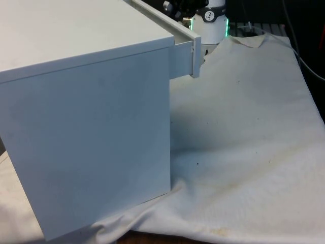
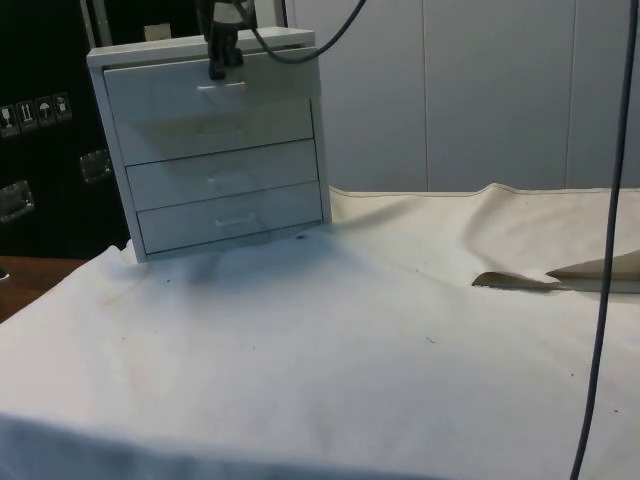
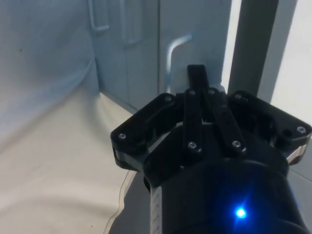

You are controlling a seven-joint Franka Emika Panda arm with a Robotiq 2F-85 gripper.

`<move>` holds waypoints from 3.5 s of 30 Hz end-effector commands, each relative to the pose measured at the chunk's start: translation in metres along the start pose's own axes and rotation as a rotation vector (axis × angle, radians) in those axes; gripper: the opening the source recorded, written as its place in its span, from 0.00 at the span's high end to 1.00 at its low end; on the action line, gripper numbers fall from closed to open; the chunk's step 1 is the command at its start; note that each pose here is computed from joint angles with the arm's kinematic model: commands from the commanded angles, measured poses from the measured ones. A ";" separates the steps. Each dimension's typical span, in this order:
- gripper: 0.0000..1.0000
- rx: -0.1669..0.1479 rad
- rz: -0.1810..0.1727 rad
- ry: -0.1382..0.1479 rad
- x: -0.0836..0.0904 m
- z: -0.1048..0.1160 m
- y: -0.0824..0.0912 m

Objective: Open the drawer, then close it.

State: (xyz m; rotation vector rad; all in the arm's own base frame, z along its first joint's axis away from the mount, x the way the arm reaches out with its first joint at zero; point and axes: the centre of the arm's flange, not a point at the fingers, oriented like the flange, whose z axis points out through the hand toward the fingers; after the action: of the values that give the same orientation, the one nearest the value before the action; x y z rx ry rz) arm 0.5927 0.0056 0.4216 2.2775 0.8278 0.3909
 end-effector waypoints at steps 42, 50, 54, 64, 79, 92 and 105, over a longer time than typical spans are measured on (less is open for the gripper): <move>1.00 -0.086 0.039 -0.005 -0.010 0.053 0.028; 1.00 -0.088 0.047 -0.005 -0.009 0.054 0.028; 1.00 -0.089 0.051 -0.006 -0.008 0.053 0.029; 1.00 -0.078 0.053 0.000 -0.001 0.033 0.019; 1.00 -0.052 0.066 0.013 0.008 0.000 -0.004; 1.00 -0.027 0.079 0.020 0.013 -0.019 -0.025; 0.93 -0.029 0.082 0.023 0.010 -0.021 -0.026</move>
State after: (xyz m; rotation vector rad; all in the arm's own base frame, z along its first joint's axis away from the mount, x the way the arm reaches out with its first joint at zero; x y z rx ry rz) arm 0.5787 0.0369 0.4189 2.2897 0.7370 0.4612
